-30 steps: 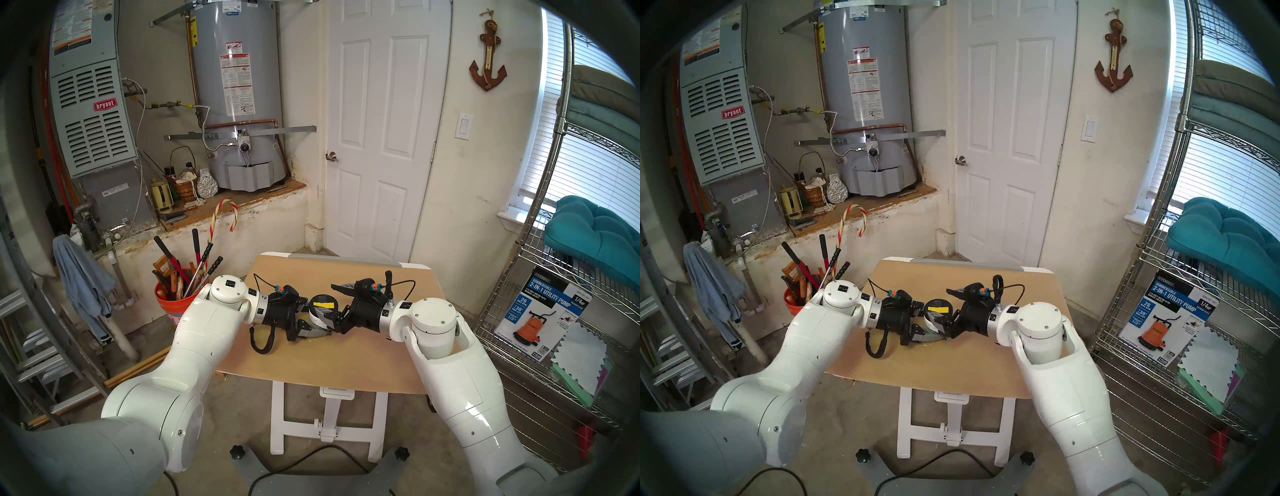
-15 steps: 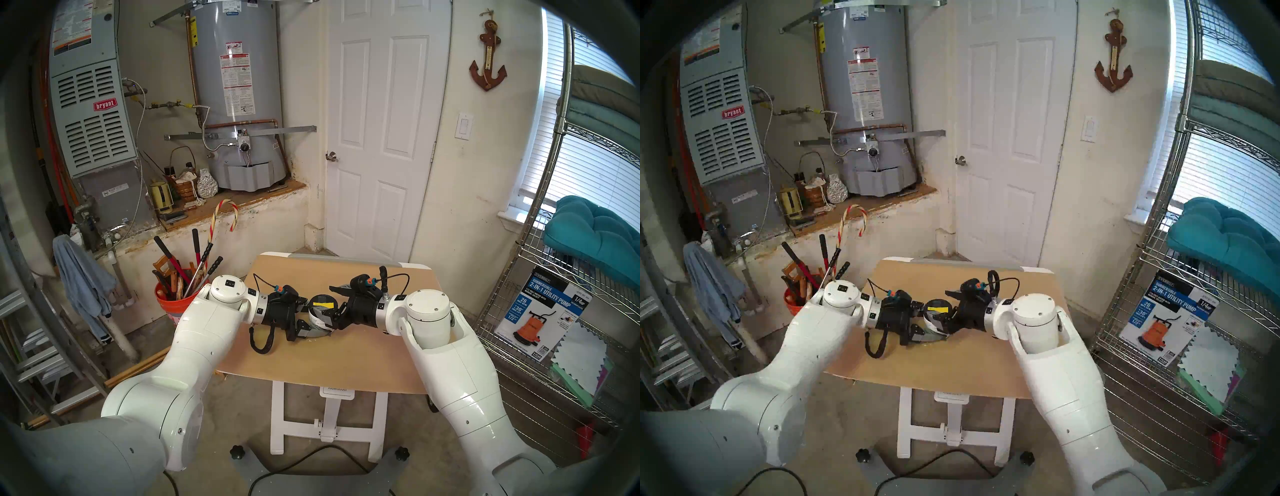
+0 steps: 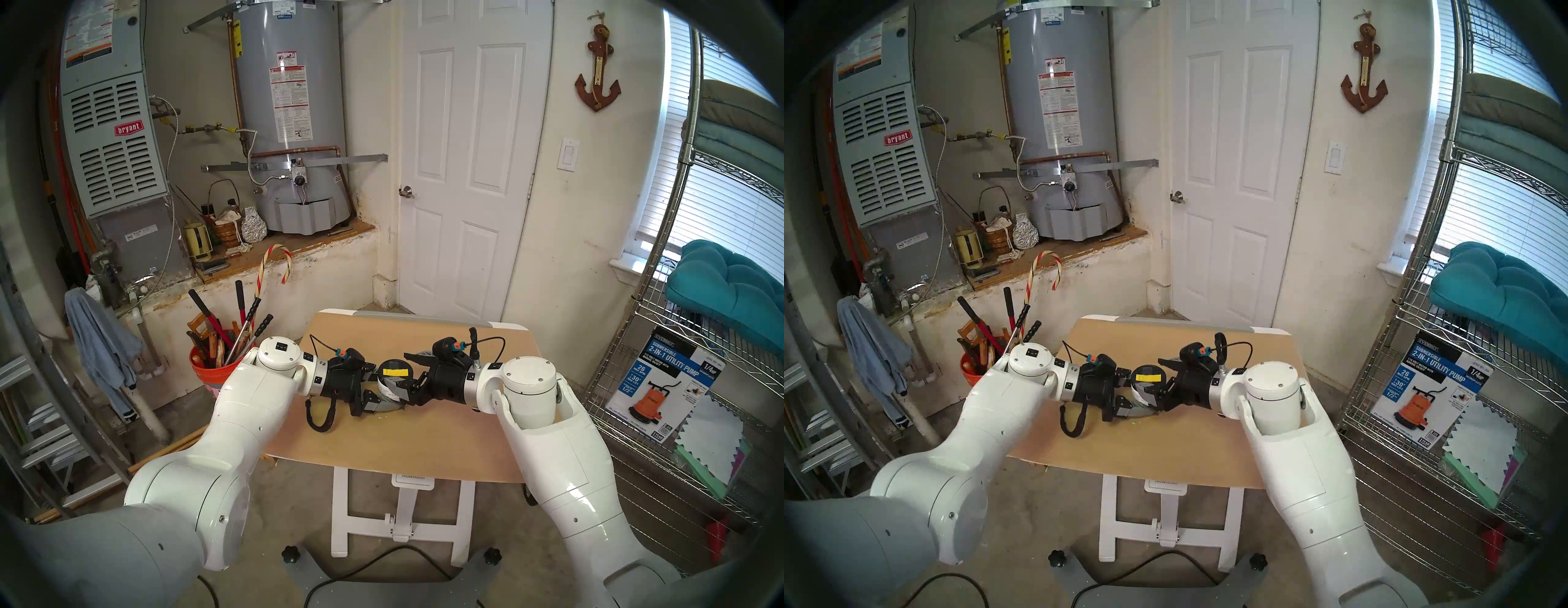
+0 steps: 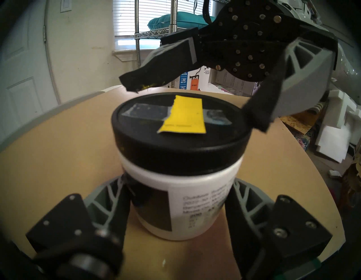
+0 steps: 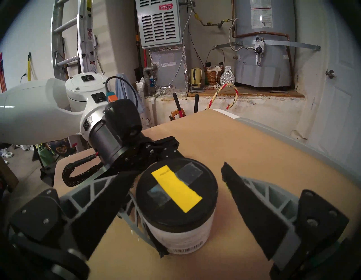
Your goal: Open paint jar
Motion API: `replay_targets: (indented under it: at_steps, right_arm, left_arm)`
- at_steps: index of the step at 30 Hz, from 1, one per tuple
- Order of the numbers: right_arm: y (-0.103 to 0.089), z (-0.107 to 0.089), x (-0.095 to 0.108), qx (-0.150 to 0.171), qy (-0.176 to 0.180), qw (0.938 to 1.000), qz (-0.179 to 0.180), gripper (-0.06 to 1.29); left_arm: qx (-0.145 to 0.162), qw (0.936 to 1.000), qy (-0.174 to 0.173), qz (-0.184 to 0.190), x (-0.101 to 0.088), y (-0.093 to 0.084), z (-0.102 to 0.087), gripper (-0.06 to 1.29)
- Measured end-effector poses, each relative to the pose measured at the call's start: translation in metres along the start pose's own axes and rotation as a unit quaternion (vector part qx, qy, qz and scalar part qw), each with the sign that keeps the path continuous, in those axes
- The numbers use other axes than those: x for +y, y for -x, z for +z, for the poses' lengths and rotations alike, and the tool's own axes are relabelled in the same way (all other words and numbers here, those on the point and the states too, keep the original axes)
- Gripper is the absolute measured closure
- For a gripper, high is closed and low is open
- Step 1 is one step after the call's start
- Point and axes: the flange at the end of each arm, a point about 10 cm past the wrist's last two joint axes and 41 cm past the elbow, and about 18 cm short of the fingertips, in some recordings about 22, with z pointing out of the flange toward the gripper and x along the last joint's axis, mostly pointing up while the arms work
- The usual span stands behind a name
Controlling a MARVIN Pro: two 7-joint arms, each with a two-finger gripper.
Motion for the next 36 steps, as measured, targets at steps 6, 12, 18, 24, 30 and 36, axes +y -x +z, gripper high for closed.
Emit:
replay_targets:
  at_steps: [6,12,18,24,30,36]
  right_arm:
    - [0.004,0.002,-0.014,0.009,-0.002,0.9996,-0.025,0.0]
    - [0.01,0.006,-0.019,0.007,0.02,0.9987,-0.046,0.0]
    - [0.011,0.009,-0.02,0.011,0.031,0.998,-0.055,0.0]
    - [0.011,0.011,-0.018,0.016,0.039,0.9975,-0.056,0.0]
    - [0.012,0.014,-0.017,0.019,0.042,0.9977,-0.049,0.0]
    - [0.014,0.018,-0.015,0.023,0.047,0.9976,-0.046,0.0]
  left_arm:
    - [0.0,1.0,-0.001,0.001,-0.002,0.0,0.0,0.47]
    - [-0.002,1.0,0.001,0.003,-0.002,-0.001,0.0,0.47]
    - [-0.007,0.9999,0.006,0.005,-0.002,-0.003,0.0,0.47]
    - [-0.014,0.9998,0.012,0.005,-0.002,-0.005,0.0,0.47]
    - [-0.017,0.9997,0.014,0.005,-0.002,-0.006,0.0,0.47]
    - [-0.019,0.9997,0.014,0.004,-0.002,-0.006,-0.001,0.47]
